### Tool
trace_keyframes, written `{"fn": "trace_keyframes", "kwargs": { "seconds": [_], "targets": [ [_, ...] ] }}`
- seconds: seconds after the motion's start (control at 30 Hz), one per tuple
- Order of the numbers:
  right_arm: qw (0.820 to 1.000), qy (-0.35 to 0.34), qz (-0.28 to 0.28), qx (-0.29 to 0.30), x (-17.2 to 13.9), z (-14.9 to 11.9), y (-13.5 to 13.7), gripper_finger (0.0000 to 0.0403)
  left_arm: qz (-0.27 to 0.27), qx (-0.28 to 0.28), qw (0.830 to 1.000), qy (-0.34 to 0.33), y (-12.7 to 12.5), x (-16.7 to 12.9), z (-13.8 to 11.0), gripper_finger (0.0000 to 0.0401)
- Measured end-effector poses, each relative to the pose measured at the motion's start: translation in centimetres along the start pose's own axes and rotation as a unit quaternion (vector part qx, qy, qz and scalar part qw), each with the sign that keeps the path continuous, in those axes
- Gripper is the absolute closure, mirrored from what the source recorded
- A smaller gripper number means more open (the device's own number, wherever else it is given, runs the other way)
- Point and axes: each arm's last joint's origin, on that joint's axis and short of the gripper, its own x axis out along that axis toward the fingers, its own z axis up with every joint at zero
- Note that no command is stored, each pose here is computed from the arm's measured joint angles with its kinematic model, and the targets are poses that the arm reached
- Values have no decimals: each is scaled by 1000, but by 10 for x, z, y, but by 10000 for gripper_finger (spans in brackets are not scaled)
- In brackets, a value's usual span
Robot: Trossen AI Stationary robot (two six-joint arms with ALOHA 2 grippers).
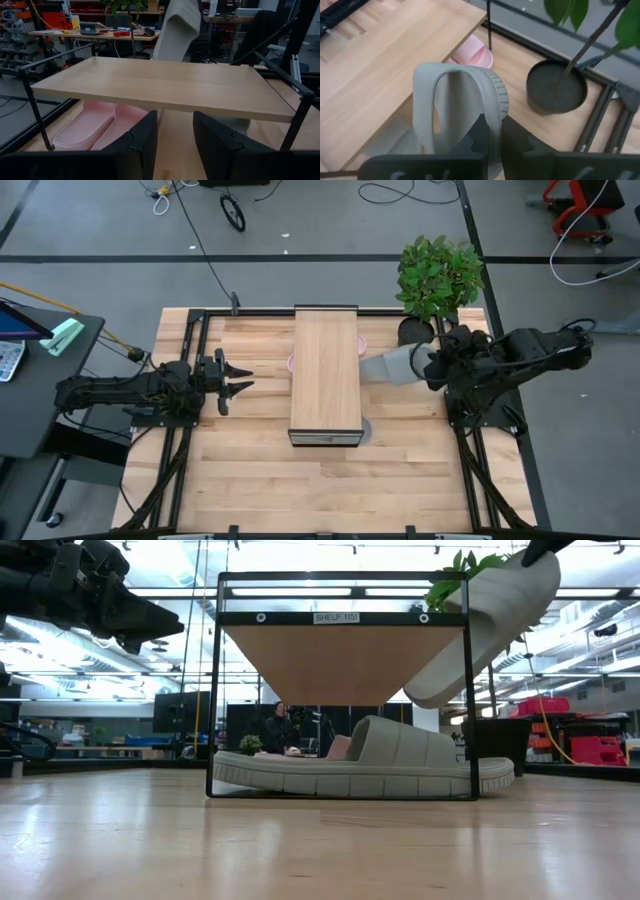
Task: Pick and place slides into the shelf
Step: Put the top gray slipper on the shelf
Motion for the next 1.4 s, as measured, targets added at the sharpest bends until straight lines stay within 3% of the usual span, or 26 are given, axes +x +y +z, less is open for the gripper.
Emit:
{"fn": "trace_keyframes", "kwargs": {
  "seconds": [0.47, 0.67, 0.97, 1.23, 1.4],
  "targets": [
    [993, -64, -99, -11, 13, 18, -11, 380, 0, 0, 1000, 0, 0, 0, 0, 274],
    [992, -68, -106, -10, 15, 20, -11, 380, 0, 0, 1000, 0, 0, 0, 0, 277],
    [994, -106, -16, -14, 12, 23, 15, 380, 0, 1, 1000, 0, 0, 0, 0, 274],
    [984, -165, 63, -17, 3, 35, 33, 380, 0, 12, 1000, 0, 0, 0, 0, 279],
    [980, -160, 112, 26, 1, 39, 39, 380, 0, 15, 1000, -1, 0, 0, 0, 277]
  ]
}}
